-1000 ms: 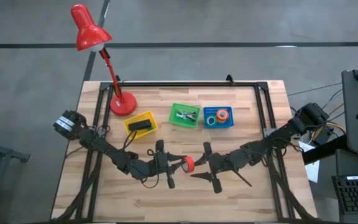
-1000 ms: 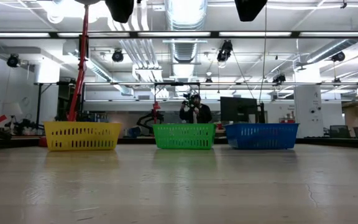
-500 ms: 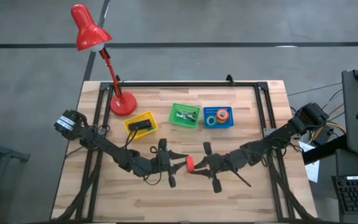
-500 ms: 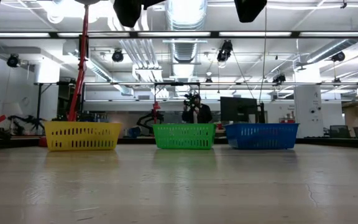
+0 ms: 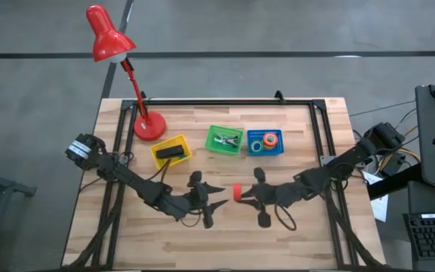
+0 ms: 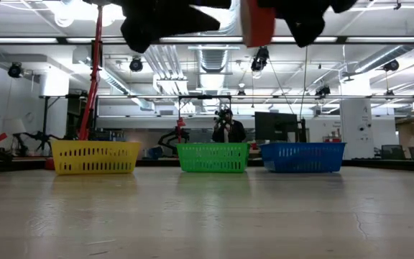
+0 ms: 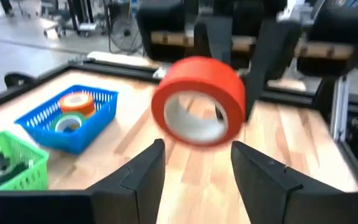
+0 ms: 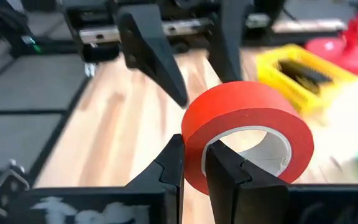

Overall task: Pick and place Stapler, Stapler remover, tape
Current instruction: Put the red tape in the blue basket

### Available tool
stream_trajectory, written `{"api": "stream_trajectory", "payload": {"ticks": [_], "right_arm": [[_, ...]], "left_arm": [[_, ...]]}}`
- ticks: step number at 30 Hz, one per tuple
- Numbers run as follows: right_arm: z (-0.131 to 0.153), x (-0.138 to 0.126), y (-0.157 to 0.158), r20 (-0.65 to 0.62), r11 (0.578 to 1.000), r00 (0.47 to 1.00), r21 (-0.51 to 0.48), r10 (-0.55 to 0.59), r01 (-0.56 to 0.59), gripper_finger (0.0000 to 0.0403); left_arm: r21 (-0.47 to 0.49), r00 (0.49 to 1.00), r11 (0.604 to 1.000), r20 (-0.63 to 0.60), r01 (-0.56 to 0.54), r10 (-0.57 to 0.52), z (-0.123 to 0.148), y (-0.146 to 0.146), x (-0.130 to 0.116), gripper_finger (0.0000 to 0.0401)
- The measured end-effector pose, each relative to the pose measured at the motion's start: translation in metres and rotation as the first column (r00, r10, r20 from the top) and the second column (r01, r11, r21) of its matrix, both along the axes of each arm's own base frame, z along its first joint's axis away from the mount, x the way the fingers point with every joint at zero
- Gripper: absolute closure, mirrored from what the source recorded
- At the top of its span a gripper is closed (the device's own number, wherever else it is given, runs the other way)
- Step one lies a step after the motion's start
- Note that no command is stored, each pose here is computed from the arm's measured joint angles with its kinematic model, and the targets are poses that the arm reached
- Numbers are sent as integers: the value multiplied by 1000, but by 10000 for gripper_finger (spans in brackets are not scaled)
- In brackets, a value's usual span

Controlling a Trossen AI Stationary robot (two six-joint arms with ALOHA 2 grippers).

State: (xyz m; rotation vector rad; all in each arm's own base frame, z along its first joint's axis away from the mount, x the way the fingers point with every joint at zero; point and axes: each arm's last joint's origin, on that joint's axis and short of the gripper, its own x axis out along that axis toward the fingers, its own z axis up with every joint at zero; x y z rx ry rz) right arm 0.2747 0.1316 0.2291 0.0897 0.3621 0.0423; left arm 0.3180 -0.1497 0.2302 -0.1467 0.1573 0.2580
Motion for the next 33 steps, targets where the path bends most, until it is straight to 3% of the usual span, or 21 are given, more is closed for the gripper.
{"api": "stream_trajectory", "payload": {"ticks": [7, 14, 25, 33], "right_arm": [[4, -24, -24, -172, 981, 967, -80, -190, 179, 366], [4, -29, -80, -308, 922, 870, -92, -385, 375, 365], [-17, -21, -154, -456, 849, 726, -157, -515, 504, 365], [-41, -14, -180, -563, 849, 667, -127, -488, 513, 364]], "left_arm": [[-48, 998, 998, -52, -28, 25, -8, 1, -2, 215], [-62, 997, 996, -43, -62, 59, -7, 2, -2, 215], [-69, 996, 995, -42, -77, 74, -8, 3, -2, 216], [-64, 996, 995, -47, -77, 74, -8, 3, -3, 216]]}}
